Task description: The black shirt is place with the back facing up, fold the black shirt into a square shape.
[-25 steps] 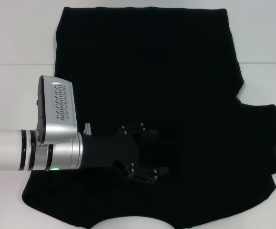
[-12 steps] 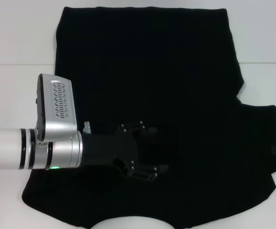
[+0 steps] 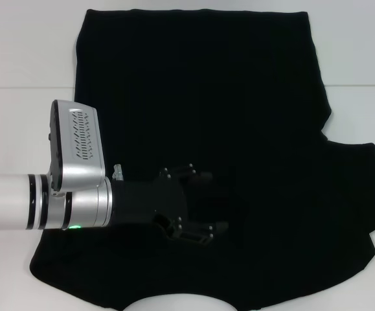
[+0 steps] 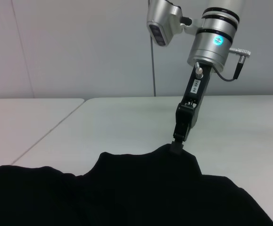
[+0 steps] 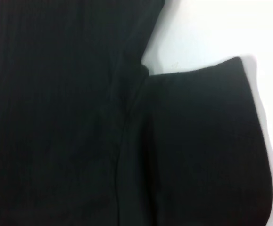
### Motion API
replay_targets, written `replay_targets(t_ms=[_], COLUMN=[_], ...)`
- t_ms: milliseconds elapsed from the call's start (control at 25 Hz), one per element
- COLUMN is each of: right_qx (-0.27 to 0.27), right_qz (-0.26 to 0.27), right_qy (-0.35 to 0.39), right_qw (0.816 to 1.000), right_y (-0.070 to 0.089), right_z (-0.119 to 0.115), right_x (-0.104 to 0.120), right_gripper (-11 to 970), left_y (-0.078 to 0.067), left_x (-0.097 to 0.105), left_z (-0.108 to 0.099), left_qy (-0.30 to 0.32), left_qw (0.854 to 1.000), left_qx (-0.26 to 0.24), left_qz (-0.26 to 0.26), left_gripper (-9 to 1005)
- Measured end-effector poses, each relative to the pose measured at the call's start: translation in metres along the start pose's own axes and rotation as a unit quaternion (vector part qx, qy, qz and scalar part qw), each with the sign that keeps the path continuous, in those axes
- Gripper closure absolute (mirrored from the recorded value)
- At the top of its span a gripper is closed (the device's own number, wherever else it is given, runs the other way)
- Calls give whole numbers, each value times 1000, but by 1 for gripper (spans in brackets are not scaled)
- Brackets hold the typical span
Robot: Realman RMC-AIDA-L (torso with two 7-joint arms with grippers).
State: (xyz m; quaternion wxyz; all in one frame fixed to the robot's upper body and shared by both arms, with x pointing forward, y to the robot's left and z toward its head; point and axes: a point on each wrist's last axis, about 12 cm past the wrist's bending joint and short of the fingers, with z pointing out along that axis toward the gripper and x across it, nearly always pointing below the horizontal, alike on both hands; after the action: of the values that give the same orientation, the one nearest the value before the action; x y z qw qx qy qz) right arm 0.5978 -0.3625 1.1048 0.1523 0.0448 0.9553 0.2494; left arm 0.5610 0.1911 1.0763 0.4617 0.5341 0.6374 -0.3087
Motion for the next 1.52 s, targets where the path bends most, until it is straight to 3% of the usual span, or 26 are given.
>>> replay_targets(t_ms=[40,240,920,1520], right_qx=[2,19,41,-41], right_qz=[-1,-9,-73,-203], right_qy=[-3,-33,-88,-34], right_qw=[1000,999,993,978], right_y=[0,-4,10,89], right_z=[-1,-9,-32,-10], right_x=[-1,-9,-37,-51], right_gripper=[899,954,955,955], left_y=[0,0,3,7], left_x=[0,0,0,-2], left_z=[0,0,1,-1], left_qy=[0,0,-5,-7], left_qw=[1000,1000,1000,999], left_qx=[0,-1,-16,-25], left_qz=[0,-6,-19,-29], left_gripper=[74,78,92,104])
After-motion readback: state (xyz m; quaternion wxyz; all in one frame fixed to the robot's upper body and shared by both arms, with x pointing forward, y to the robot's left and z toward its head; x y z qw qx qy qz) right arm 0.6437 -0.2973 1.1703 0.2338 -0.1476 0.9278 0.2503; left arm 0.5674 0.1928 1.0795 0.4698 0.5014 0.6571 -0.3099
